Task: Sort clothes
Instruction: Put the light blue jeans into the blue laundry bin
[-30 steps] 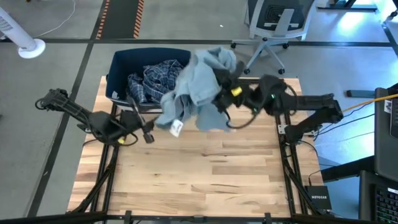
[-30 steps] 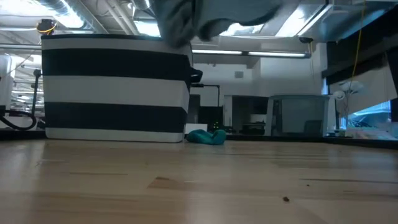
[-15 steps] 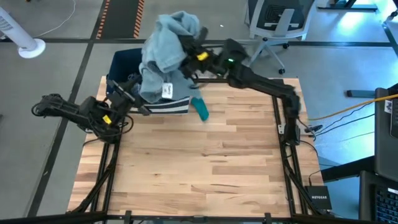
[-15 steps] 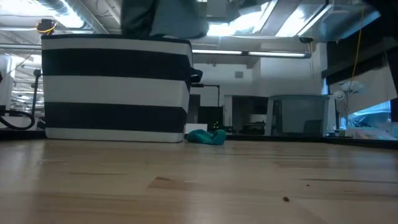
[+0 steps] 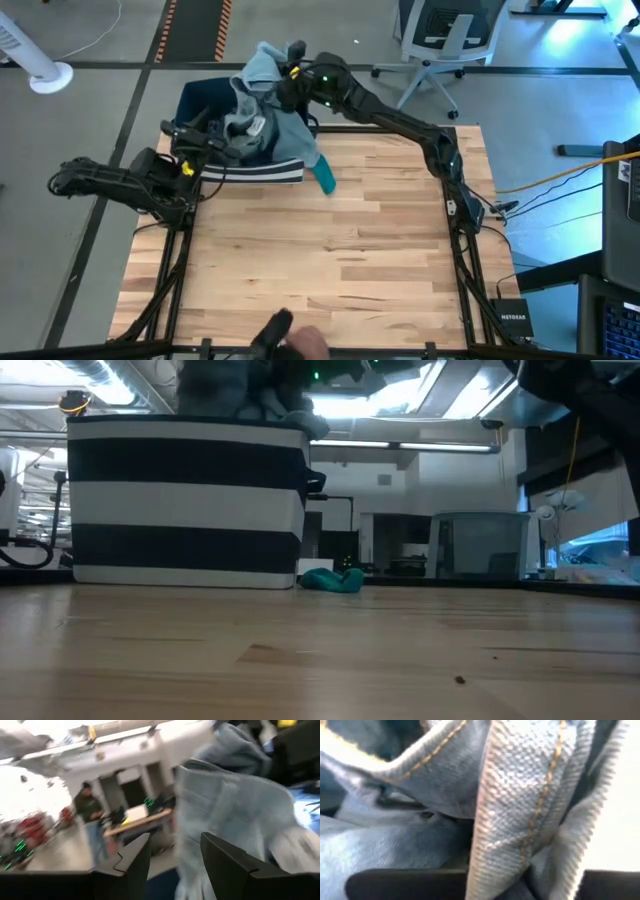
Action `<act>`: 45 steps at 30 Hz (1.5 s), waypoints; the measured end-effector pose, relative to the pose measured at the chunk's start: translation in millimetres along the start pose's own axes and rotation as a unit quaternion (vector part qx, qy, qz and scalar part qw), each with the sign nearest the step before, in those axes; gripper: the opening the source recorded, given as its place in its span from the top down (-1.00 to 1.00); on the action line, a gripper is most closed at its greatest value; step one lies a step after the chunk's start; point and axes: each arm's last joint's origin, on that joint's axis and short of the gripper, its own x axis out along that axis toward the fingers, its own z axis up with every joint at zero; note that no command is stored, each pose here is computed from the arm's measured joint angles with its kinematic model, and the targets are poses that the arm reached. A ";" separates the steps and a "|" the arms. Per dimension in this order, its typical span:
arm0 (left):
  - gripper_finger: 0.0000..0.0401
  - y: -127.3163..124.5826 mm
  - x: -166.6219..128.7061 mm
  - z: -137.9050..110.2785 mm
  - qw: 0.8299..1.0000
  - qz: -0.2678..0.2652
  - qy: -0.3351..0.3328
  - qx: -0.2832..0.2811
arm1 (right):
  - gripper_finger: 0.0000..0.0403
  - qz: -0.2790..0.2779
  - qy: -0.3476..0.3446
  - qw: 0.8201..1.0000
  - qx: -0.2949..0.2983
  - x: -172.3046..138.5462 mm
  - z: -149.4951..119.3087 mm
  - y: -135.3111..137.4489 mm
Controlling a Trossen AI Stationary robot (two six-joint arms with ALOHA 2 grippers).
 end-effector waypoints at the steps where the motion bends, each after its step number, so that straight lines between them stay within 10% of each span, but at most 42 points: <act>1: 0.16 0.9 1.0 -0.9 1.000 0.011 0.013 0.000 | 0.70 0.014 0.010 1.000 0.019 1.4 -6.1 3.2; 16: 0.16 7.0 3.4 -6.0 0.996 0.058 0.073 0.004 | 0.01 0.120 0.071 0.972 0.189 -1.1 -24.8 22.7; 27: 0.16 -7.6 3.0 -18.3 0.996 0.037 0.073 0.040 | -0.43 0.038 0.076 0.984 0.156 -48.5 0.8 -49.0; 38: 0.16 -27.0 -4.6 -27.1 0.992 -0.123 0.010 -0.017 | -0.43 0.084 0.090 0.976 0.178 -66.9 4.0 -55.6; 45: 0.16 -42.6 -11.7 -34.1 0.938 -0.343 -0.030 -0.038 | -0.43 0.246 -0.010 0.957 0.152 -71.5 11.8 -31.7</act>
